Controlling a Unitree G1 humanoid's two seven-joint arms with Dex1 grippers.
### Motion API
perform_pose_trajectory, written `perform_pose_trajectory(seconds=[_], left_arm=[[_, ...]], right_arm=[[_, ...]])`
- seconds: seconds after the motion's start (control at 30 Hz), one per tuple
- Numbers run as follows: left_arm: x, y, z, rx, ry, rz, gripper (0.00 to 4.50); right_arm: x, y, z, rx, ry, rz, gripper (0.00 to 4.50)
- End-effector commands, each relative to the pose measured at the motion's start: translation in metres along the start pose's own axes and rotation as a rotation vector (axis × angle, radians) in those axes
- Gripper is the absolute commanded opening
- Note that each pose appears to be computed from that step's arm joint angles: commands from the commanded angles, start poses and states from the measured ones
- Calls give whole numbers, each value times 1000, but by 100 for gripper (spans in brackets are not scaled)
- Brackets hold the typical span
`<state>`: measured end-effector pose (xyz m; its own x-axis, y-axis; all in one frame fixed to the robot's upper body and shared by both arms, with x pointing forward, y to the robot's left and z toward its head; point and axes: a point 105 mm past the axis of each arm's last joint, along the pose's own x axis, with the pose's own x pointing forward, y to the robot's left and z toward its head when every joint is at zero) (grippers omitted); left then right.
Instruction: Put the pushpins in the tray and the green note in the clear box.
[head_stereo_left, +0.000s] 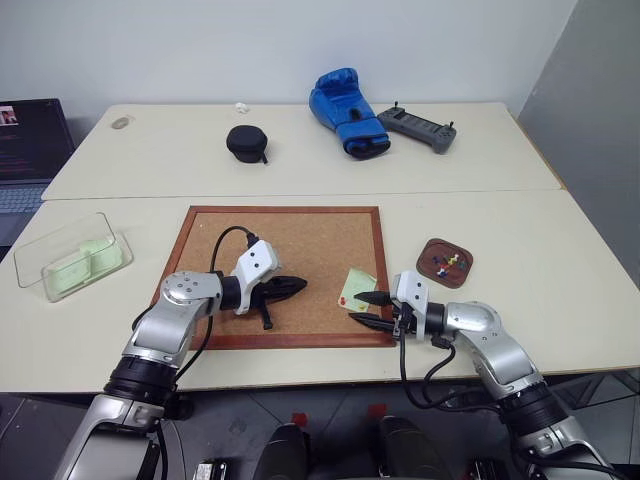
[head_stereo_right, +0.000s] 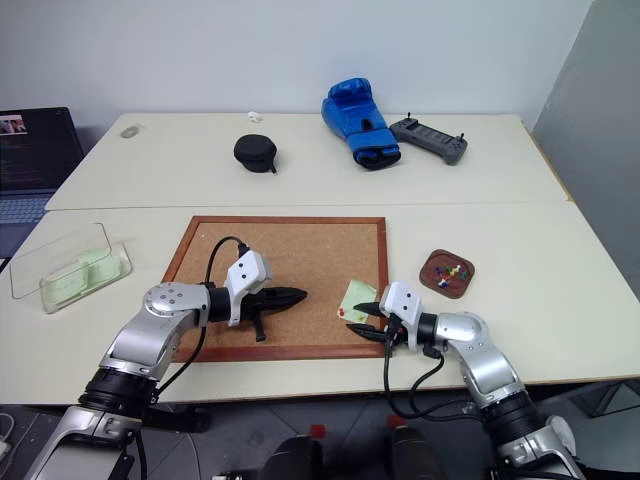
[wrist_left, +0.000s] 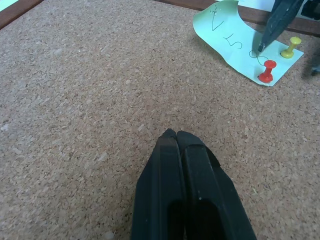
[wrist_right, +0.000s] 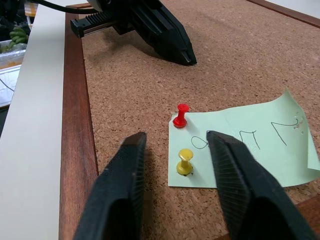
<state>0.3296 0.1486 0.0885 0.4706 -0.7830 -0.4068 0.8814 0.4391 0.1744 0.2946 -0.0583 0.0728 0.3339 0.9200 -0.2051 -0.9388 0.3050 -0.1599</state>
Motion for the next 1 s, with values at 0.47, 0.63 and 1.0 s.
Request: perform_pose_trajectory(seconds=[0.47,0.63,1.0], left_arm=[[1,0,-14,-23,69,2,0],[1,0,-14,-24,69,4,0],[2,0,-14,-24,67,5,0]], right_arm=[[-6,-1,29,-112,-81,23,7],[-9,0,43,-128,-113,29,7],[-13,-5,44,-111,-107,6,7]])
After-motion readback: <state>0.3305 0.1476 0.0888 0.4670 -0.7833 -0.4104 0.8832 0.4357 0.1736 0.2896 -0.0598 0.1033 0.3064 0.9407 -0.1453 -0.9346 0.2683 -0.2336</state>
